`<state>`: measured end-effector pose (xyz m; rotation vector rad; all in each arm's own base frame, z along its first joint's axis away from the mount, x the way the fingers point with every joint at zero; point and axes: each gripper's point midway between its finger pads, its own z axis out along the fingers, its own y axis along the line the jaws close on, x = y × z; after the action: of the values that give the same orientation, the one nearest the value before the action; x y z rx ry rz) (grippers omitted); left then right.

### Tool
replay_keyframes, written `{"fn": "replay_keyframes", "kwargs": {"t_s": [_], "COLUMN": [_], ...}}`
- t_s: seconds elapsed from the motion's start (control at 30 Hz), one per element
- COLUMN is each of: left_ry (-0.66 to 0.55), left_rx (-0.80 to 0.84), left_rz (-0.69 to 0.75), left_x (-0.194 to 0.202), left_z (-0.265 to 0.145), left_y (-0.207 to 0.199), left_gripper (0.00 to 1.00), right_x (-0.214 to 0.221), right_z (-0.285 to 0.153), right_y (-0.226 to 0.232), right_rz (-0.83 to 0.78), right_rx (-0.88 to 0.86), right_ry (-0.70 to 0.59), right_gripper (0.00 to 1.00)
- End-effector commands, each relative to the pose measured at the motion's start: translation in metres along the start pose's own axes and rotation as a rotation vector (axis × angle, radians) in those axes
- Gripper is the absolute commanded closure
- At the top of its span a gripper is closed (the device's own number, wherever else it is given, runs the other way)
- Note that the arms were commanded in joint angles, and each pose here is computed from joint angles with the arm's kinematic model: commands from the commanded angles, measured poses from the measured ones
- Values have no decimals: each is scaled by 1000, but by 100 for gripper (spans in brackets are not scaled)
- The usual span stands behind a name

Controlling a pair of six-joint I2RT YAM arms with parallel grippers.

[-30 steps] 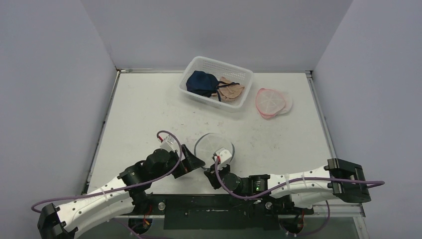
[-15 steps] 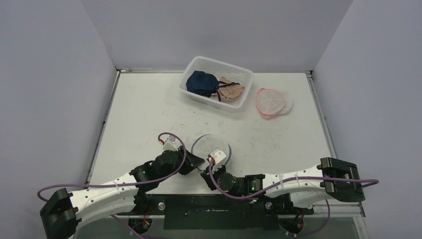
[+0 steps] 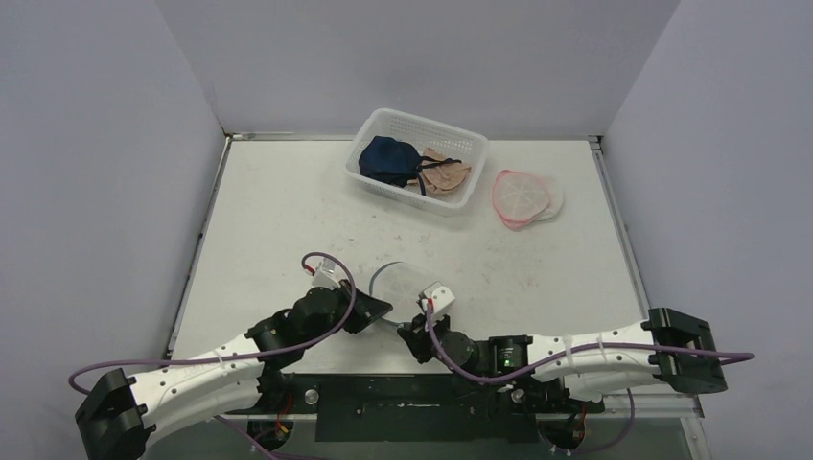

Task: Unzip the laundry bag and remove the bra
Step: Unzip the laundry bag at the center of the board.

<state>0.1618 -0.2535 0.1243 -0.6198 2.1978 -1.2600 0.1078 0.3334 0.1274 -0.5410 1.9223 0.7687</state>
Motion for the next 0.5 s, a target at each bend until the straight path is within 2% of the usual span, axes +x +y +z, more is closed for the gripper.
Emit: {"fn": "replay_keyframes", "kwargs": {"t_s": [0.0,0.23,0.47], "left_ry": [-10,57,215], "left_rx": [56,107,158], "left_rz": [25,71,217], "left_x": [-10,-4,11], "left_z": [0,7,29], "left_y": [-22,-35,-63], "left_gripper": [100,100,100], "right_x": [-1,-1,-8], "right_z": [-15,-34,-49], "right_y": [-29,-59,-62], "right_rz": [13,15,16], "right_rx": [90,177,165], "right_ry": [-26,-38,-59], "right_gripper": [95,95,95]}}
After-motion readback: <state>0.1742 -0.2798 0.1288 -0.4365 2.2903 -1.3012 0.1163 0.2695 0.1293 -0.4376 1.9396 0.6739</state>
